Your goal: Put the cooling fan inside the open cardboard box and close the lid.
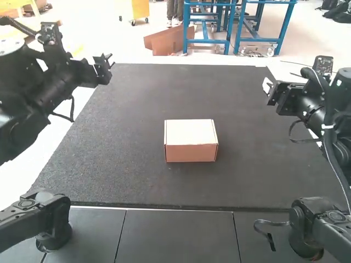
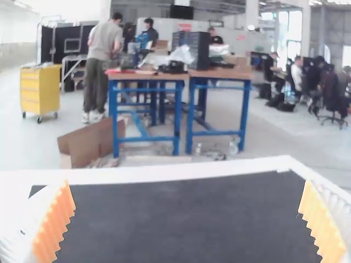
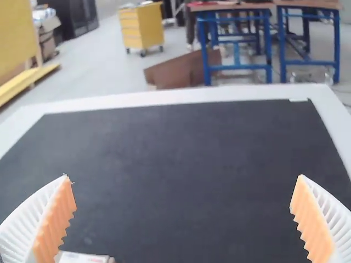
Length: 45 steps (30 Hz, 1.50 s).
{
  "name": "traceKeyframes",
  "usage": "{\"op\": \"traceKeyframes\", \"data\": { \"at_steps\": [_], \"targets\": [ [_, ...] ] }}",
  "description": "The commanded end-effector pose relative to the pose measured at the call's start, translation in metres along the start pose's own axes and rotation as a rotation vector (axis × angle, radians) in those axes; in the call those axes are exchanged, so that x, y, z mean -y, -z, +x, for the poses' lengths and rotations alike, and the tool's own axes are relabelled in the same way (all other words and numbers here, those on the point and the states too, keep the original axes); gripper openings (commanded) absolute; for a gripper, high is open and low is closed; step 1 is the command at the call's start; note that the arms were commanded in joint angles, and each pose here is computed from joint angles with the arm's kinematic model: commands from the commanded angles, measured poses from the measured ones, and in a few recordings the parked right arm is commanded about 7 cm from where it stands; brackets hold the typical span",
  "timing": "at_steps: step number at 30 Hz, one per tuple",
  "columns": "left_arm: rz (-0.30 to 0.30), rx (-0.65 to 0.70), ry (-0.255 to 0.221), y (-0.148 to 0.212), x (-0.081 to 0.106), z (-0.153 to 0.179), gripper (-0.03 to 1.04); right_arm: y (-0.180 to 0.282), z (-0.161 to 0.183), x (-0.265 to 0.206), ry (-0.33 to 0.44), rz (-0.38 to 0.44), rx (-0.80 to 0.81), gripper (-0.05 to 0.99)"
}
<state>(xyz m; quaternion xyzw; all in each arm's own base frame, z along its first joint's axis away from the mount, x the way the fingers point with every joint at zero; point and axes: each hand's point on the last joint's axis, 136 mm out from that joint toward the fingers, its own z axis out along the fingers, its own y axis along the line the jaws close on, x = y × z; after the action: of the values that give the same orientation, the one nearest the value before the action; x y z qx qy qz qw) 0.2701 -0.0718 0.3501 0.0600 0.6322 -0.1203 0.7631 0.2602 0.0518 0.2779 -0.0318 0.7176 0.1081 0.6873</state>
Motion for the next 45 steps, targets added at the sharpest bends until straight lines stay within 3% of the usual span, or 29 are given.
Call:
{"op": "traceKeyframes", "data": {
  "at_steps": [1,9,12,15,17,23,25,32,34,36,38,45],
  "targets": [
    [0.0,0.069,-0.028,0.016,-0.002,0.001,0.97,0.006,-0.006,0.005,0.029,0.023,0.056,0.91],
    [-0.033,0.095,-0.038,0.036,-0.009,0.029,0.97,0.002,0.018,0.01,0.039,0.03,0.097,0.91],
    [-0.037,0.114,-0.117,0.042,-0.01,0.04,0.97,0.002,0.027,0.011,0.046,0.029,0.1,0.91],
    [-0.048,0.114,-0.25,0.046,-0.011,0.051,0.97,0.001,0.042,0.009,0.047,0.009,0.079,0.91],
    [-0.046,0.115,-0.281,0.048,-0.011,0.059,0.97,0.001,0.05,0.009,0.049,0.002,0.071,0.91],
    [-0.041,0.126,-0.281,0.06,-0.012,0.078,0.97,0.004,0.069,0.01,0.049,-0.024,0.043,0.91],
    [-0.035,0.101,-0.26,0.064,-0.012,0.091,0.97,0.005,0.074,0.013,0.049,-0.02,0.046,0.9],
    [-0.029,0.005,-0.028,0.062,-0.016,0.118,0.97,0.014,0.086,0.016,0.041,-0.024,0.096,0.9],
    [-0.03,-0.028,0.017,0.062,-0.018,0.126,0.97,0.018,0.086,0.016,0.037,-0.02,0.101,0.9],
    [-0.056,-0.106,-0.008,0.063,-0.024,0.145,0.97,0.016,0.092,0.022,0.028,0.009,0.073,0.91],
    [-0.085,-0.195,-0.071,0.067,-0.031,0.166,0.97,0.016,0.1,0.028,0.03,0.031,0.043,0.91],
    [-0.144,-0.196,-0.071,0.069,-0.045,0.166,0.97,0.018,0.121,0.047,0.036,0.113,-0.04,0.91]
  ]
}}
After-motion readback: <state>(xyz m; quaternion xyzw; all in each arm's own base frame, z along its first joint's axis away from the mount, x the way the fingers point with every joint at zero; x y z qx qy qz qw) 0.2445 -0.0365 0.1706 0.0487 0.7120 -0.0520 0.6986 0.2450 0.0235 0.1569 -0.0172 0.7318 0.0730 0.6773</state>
